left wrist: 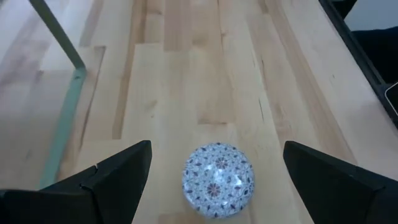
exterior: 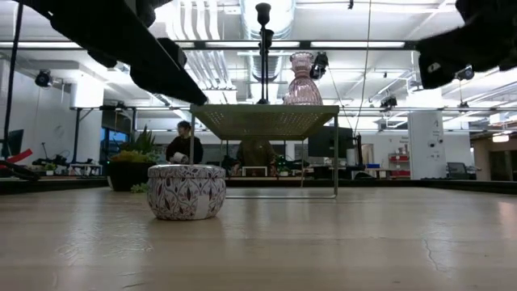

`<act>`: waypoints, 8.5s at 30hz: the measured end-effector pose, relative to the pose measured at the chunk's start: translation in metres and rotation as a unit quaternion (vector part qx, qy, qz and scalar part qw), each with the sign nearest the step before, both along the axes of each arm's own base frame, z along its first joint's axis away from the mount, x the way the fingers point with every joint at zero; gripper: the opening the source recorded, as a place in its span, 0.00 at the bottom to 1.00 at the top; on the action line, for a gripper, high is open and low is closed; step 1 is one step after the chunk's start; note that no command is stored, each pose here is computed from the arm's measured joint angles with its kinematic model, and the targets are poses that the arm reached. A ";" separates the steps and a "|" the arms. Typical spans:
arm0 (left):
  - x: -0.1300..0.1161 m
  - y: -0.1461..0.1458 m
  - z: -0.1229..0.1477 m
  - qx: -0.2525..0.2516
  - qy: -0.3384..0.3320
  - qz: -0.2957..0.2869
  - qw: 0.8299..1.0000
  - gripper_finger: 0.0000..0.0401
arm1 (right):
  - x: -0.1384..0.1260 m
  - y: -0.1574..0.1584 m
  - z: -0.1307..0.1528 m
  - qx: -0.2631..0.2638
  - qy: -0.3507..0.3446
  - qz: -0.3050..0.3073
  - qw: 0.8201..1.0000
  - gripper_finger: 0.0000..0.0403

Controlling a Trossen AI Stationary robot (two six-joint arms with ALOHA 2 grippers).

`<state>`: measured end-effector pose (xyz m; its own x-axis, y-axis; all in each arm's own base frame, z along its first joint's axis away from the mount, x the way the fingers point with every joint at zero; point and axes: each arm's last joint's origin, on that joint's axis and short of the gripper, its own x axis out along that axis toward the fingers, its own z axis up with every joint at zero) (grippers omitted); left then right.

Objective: Pick & Place candle stick holders
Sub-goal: Put the red patterned scented candle on the shelf, then return to Home Position

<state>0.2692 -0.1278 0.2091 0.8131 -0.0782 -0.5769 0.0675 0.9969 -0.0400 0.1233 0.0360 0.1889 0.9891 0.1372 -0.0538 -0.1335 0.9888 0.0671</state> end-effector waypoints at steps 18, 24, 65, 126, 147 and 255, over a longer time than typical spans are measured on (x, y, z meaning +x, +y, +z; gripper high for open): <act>0.022 -0.012 -0.033 0.012 0.065 -0.001 0.998 0.92 | -0.008 -0.003 -0.021 -0.007 -0.023 -0.010 1.000 0.02; 0.027 -0.014 -0.042 0.009 0.077 0.002 0.997 0.92 | -0.008 -0.003 -0.022 -0.008 -0.022 -0.011 1.000 0.02; 0.034 -0.009 -0.064 0.018 0.096 0.026 0.995 0.78 | -0.008 -0.004 -0.027 -0.007 0.007 -0.027 1.000 0.02; 0.024 0.154 0.056 0.014 0.036 0.268 0.963 0.79 | -0.008 -0.004 -0.026 -0.007 0.004 -0.028 1.000 0.02; 0.023 0.154 0.062 0.037 0.015 0.272 0.961 0.90 | -0.008 -0.004 -0.026 -0.004 0.005 -0.028 1.000 0.02; -0.174 0.110 -0.038 0.041 -0.327 0.045 0.943 0.03 | -0.029 -0.015 -0.017 0.013 -0.032 -0.086 0.996 0.02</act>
